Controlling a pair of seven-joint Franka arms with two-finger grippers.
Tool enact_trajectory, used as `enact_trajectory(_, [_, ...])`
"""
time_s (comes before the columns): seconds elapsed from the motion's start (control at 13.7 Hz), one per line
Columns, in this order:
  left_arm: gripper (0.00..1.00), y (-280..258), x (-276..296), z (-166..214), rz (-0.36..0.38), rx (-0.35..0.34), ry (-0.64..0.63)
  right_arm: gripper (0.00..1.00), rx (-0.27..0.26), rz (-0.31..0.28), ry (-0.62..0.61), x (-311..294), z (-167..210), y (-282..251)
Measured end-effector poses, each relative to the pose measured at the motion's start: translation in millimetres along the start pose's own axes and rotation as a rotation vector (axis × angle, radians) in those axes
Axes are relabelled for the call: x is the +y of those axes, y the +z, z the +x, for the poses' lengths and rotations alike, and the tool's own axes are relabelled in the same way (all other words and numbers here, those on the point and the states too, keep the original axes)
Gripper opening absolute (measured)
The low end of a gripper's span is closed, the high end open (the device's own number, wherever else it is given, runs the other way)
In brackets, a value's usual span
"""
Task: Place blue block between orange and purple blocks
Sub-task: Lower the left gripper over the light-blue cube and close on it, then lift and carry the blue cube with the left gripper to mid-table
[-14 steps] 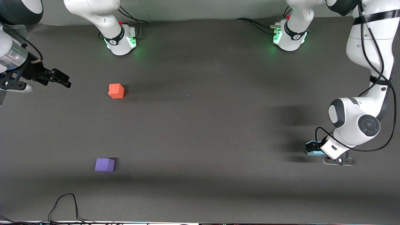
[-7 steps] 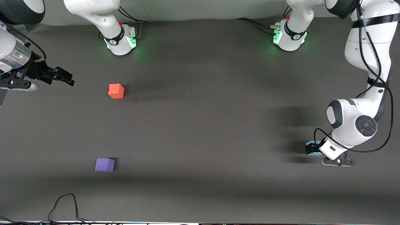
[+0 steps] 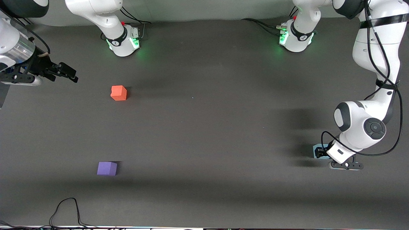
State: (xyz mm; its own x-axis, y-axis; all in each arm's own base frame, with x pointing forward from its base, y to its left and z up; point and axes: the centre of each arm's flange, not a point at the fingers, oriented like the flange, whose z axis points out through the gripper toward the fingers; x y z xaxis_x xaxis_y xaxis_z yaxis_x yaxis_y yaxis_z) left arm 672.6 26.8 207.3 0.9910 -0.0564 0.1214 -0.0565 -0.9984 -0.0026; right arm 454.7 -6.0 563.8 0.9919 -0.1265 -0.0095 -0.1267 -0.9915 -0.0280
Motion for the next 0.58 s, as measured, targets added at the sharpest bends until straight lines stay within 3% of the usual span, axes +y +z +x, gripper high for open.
enact_trajectory(0.29, [0.57, -30, -4, 11, 0.000, -0.014, -0.005, 1.00, -0.005, -0.001, -0.002, -1, -1, 3])
enact_trajectory(0.58, [0.57, -126, -11, 28, -0.001, -0.078, -0.022, 1.00, -0.012, -0.002, -0.003, -1, -1, 6])
